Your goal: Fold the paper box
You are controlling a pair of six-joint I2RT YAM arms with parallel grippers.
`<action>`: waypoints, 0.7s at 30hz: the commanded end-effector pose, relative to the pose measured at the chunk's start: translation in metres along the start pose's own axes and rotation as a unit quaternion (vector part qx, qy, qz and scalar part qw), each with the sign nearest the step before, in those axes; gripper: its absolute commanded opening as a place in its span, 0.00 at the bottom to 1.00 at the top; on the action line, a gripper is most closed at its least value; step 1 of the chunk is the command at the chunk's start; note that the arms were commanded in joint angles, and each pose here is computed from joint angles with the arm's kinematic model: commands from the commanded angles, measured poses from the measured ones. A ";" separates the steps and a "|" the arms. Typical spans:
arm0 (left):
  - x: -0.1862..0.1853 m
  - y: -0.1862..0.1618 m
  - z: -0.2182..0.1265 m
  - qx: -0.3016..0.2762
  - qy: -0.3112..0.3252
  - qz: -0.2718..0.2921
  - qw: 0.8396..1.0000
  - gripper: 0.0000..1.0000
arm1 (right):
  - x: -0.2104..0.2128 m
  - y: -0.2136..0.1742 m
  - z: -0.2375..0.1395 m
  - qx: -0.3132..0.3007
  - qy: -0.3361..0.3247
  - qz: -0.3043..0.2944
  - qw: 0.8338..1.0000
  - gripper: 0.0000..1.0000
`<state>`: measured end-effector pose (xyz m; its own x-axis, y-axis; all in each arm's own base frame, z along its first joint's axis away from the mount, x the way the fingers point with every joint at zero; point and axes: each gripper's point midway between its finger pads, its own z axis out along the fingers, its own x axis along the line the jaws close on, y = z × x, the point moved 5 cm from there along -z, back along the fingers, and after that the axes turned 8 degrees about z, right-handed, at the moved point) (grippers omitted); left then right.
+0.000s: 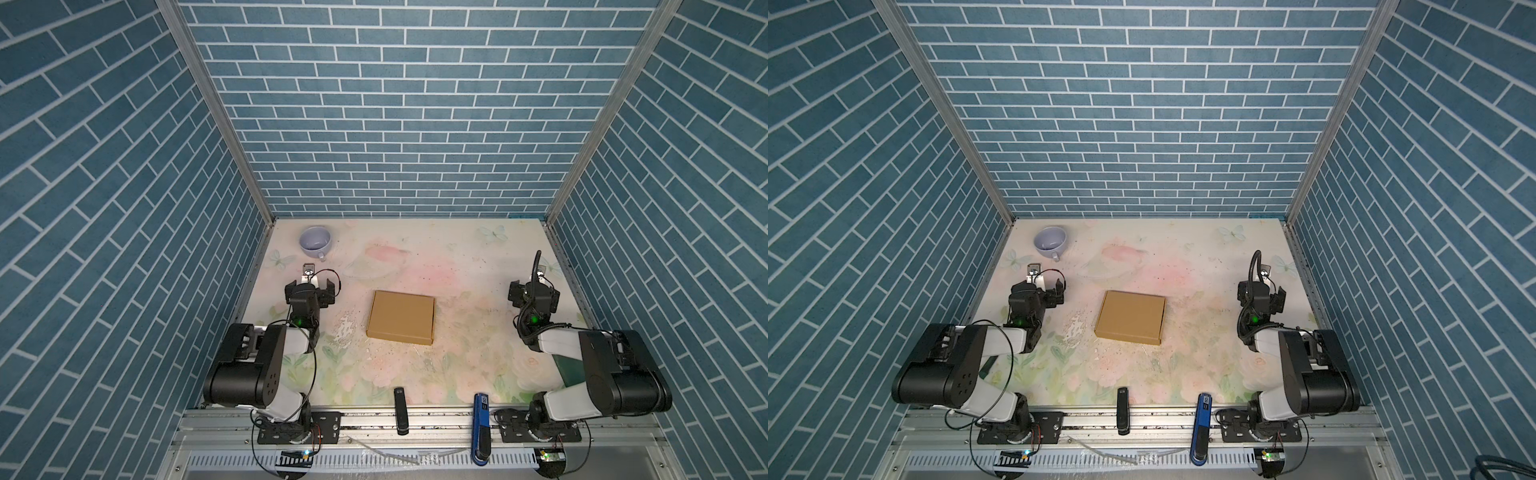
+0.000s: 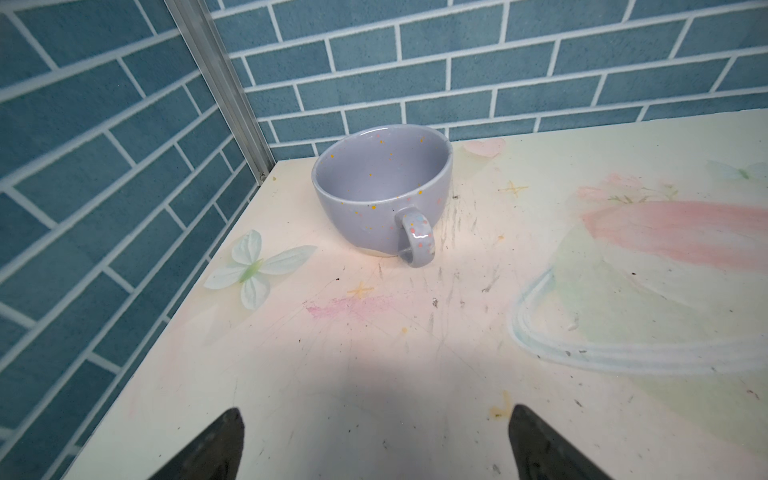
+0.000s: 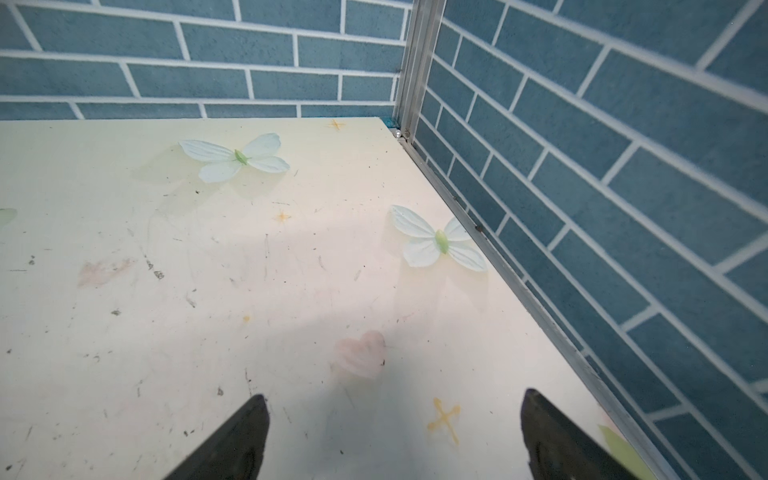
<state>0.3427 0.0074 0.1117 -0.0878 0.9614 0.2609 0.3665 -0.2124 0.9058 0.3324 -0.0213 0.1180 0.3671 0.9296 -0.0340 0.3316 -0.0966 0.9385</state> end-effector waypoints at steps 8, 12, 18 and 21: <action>0.001 0.001 0.003 0.002 0.000 0.001 1.000 1.00 | 0.002 0.006 0.001 -0.024 0.068 0.018 0.997 0.96; 0.001 0.001 0.003 0.002 0.000 0.000 1.000 1.00 | 0.002 0.003 0.004 -0.015 0.083 0.025 0.996 0.96; 0.001 0.001 0.003 0.002 0.001 0.001 1.000 0.99 | 0.007 -0.007 0.005 -0.014 0.136 0.025 0.990 0.99; 0.001 0.001 0.003 0.002 0.000 0.000 1.000 1.00 | 0.008 -0.007 0.009 -0.006 0.134 0.024 0.991 0.99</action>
<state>0.3427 0.0073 0.1115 -0.0870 0.9614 0.2610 0.3678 -0.2125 0.9053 0.3386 -0.0202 0.1048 0.1803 0.9792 0.0926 0.3231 -0.1479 0.9347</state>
